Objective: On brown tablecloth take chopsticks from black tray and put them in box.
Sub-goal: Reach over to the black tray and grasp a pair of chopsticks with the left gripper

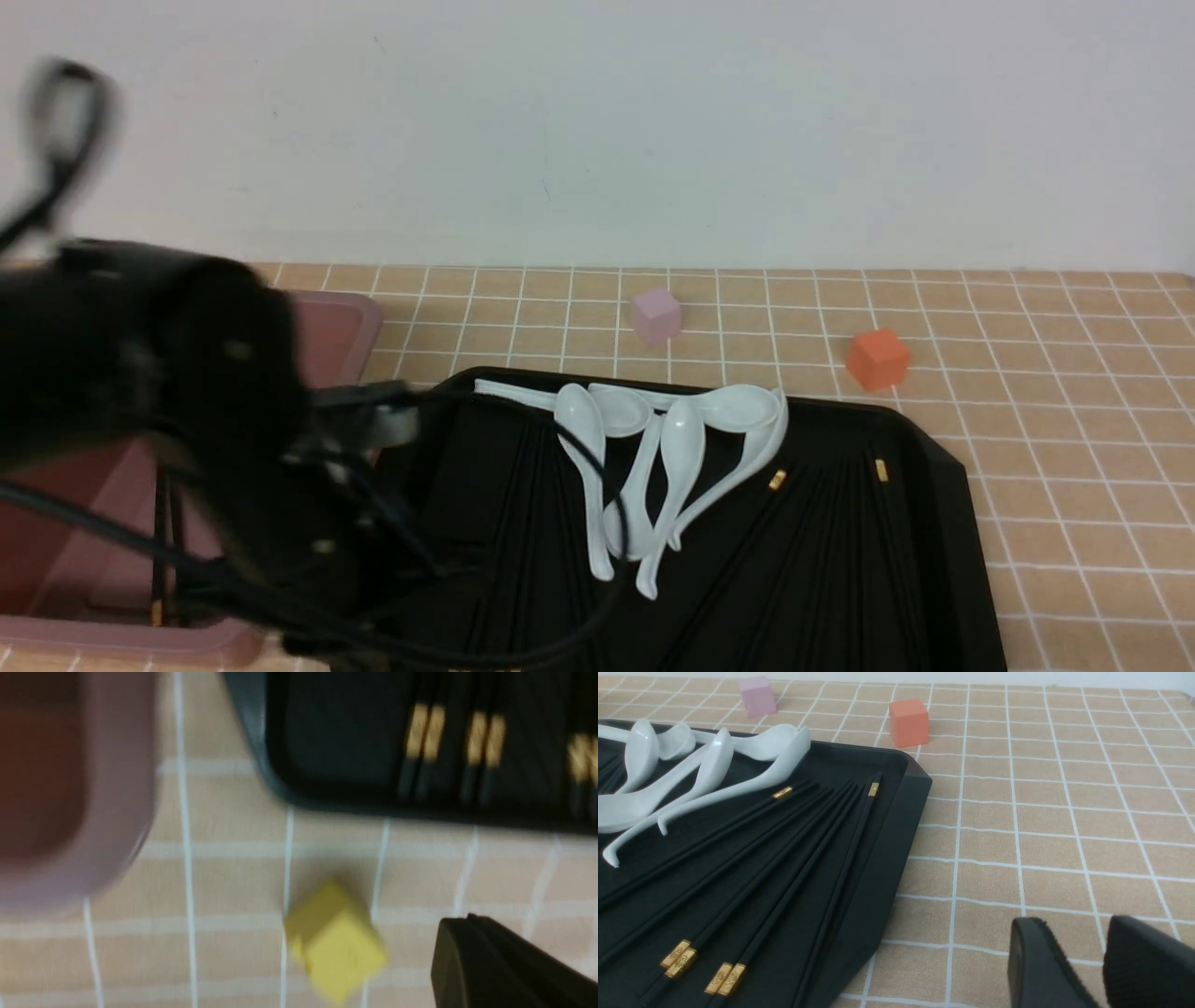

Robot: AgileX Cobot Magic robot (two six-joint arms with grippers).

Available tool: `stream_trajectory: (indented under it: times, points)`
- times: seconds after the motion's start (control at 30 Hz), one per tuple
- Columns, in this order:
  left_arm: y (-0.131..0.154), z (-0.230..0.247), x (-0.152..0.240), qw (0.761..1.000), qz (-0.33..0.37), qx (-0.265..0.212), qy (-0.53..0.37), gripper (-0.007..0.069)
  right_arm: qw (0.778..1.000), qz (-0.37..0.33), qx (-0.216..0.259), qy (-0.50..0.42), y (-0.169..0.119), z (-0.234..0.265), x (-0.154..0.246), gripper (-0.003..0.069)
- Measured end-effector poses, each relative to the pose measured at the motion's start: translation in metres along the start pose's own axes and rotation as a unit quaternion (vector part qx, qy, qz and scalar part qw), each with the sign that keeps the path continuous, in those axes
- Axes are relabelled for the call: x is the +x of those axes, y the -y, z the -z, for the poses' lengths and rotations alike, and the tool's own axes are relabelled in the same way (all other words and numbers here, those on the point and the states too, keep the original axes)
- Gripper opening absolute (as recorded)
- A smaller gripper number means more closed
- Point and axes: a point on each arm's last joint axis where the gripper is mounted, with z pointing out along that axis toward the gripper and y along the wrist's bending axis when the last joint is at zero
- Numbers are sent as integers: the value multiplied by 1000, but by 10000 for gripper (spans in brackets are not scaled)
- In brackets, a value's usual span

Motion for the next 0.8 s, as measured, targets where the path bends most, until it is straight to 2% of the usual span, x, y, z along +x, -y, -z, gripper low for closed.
stream_trajectory:
  times: [0.1, 0.17, 0.4, 0.5, 0.8]
  points:
    - [11, -12, -4, 1000, -14, -17, 19, 1, 1000, 0, 0, 0, 0, 0, 0, 240]
    - [20, -23, -9, 999, -25, -21, 41, 42, 1000, 0, 0, 0, 0, 0, 0, 240]
    - [26, -54, -19, 998, -34, -28, 49, 273, 1000, 0, 0, 0, 0, 0, 0, 240]
    - [25, -67, -22, 997, -49, -43, 49, 338, 1000, 0, 0, 0, 0, 0, 0, 240]
    - [22, -88, -26, 994, -73, -68, 44, 361, 1000, 0, 0, 0, 0, 0, 0, 240]
